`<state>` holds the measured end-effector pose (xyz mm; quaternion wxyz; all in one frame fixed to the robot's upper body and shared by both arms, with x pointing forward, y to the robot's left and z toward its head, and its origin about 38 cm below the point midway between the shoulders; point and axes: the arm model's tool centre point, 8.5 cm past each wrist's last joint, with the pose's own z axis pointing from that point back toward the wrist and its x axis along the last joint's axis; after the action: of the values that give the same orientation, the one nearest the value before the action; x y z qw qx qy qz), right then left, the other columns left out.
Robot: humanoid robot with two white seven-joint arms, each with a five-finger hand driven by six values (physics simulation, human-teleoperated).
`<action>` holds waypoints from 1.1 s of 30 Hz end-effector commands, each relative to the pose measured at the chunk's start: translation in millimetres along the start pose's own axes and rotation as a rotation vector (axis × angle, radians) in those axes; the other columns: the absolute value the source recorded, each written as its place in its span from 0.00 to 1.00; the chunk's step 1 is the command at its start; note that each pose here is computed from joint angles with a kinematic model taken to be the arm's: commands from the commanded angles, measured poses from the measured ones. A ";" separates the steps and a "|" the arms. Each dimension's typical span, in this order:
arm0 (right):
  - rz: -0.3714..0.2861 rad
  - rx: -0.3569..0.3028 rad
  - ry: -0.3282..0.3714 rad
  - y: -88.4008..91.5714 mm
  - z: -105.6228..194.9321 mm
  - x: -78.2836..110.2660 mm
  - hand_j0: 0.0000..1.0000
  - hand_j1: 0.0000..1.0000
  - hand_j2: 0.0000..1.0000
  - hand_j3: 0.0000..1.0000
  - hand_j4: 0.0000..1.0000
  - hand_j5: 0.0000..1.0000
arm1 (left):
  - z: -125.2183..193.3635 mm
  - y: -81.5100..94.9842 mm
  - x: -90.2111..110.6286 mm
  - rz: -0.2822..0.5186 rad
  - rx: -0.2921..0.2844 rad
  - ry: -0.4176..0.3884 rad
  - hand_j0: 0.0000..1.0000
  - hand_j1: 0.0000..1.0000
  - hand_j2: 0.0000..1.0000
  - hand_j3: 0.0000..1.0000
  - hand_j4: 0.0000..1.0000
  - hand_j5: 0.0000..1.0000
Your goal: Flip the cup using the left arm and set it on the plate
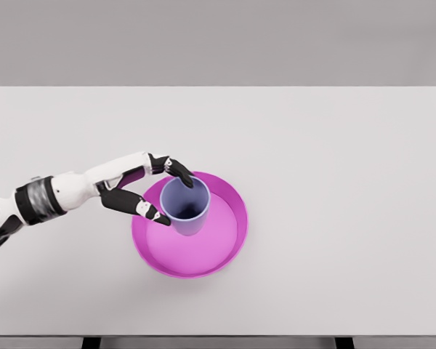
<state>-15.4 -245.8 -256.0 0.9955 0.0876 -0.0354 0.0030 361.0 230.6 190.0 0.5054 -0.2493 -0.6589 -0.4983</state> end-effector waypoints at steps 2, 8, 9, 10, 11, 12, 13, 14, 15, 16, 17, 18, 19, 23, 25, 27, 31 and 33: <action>0.000 0.000 0.000 0.0 0.0 0.0 1.00 1.00 1.00 1.00 1.00 1.00 | -3.6 -2.1 -2.9 -0.003 -0.002 0.007 0.60 0.60 0.60 0.60 0.60 0.60; 0.000 0.000 0.000 0.0 0.0 0.0 1.00 1.00 1.00 1.00 1.00 1.00 | -6.0 -4.4 -4.2 0.002 -0.002 0.003 0.62 0.62 0.62 0.62 0.62 0.62; 0.000 0.000 0.000 0.0 0.0 0.0 1.00 1.00 1.00 1.00 1.00 1.00 | -5.5 -4.2 -4.3 -0.001 -0.003 0.006 0.67 0.67 0.67 0.67 0.67 0.67; 0.000 0.000 0.000 0.0 0.0 0.0 1.00 1.00 1.00 1.00 1.00 1.00 | -5.6 -4.9 -4.4 -0.002 -0.004 0.006 0.75 0.75 0.75 0.75 0.75 0.75; 0.000 0.000 0.000 0.0 0.0 0.0 1.00 1.00 1.00 1.00 1.00 1.00 | -6.2 -4.7 -4.0 -0.004 -0.004 0.005 0.86 0.86 0.86 0.86 0.86 0.86; 0.000 0.000 0.000 0.0 0.0 0.0 1.00 1.00 1.00 1.00 1.00 1.00 | -5.8 -4.5 -4.0 -0.004 -0.004 0.006 0.90 0.90 0.90 0.90 0.90 0.90; 0.000 0.000 0.000 0.0 0.0 0.0 1.00 1.00 1.00 1.00 1.00 1.00 | -5.8 -4.5 -3.9 -0.005 -0.004 0.005 0.93 0.93 0.93 0.93 0.93 0.93; 0.000 0.000 0.000 0.0 0.0 0.0 1.00 1.00 1.00 1.00 1.00 1.00 | -5.8 -4.5 -3.9 -0.005 -0.004 0.005 0.96 0.96 0.96 0.96 0.96 0.96; 0.000 0.000 0.000 0.0 0.0 0.0 1.00 1.00 1.00 1.00 1.00 1.00 | -5.8 -4.4 -4.0 -0.004 -0.003 0.006 0.98 0.98 0.98 0.98 0.98 0.98; 0.000 0.000 0.000 0.0 0.0 0.0 1.00 1.00 1.00 1.00 1.00 1.00 | -5.6 -4.9 -4.4 -0.006 -0.004 0.007 0.99 0.99 0.99 0.99 0.99 0.99; 0.002 0.000 0.000 0.0 0.0 0.0 1.00 1.00 1.00 1.00 1.00 1.00 | -5.6 -4.9 -4.5 -0.005 -0.004 0.008 1.00 1.00 1.00 1.00 1.00 1.00; 0.000 0.000 0.000 0.0 0.0 0.0 1.00 1.00 1.00 1.00 1.00 1.00 | -5.5 -4.5 -4.3 -0.006 -0.003 0.008 1.00 1.00 1.00 1.00 1.00 1.00; 0.000 0.000 0.000 0.0 0.0 0.0 1.00 1.00 1.00 1.00 1.00 1.00 | -4.9 -4.6 -4.8 -0.007 -0.002 0.011 1.00 1.00 1.00 1.00 1.00 1.00; 0.002 0.000 0.000 0.0 0.0 0.0 1.00 1.00 1.00 1.00 1.00 1.00 | 2.5 -2.4 -5.6 -0.015 -0.002 0.029 1.00 1.00 1.00 1.00 1.00 1.00; 0.000 0.000 0.000 0.0 0.0 0.0 1.00 1.00 1.00 1.00 1.00 1.00 | 4.1 -1.8 -5.3 -0.018 -0.002 0.034 1.00 1.00 1.00 1.00 1.00 1.00; 0.000 0.000 0.000 0.0 0.0 0.0 1.00 1.00 1.00 1.00 1.00 1.00 | 9.3 1.6 -2.5 -0.029 0.000 0.043 1.00 1.00 1.00 1.00 1.00 1.00; 0.000 0.000 0.000 0.0 0.0 0.0 1.00 1.00 1.00 1.00 1.00 1.00 | 13.1 14.1 11.7 -0.051 0.008 0.012 1.00 1.00 1.00 1.00 1.00 1.00; 0.002 0.000 0.000 0.0 0.0 0.0 1.00 1.00 1.00 1.00 1.00 1.00 | 14.5 23.7 27.3 -0.083 0.010 -0.064 1.00 1.00 1.00 1.00 1.00 1.00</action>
<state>-15.4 -245.8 -256.0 0.9955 0.0877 -0.0354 0.0032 368.6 244.8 223.4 0.4707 -0.2226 -0.6803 -0.5159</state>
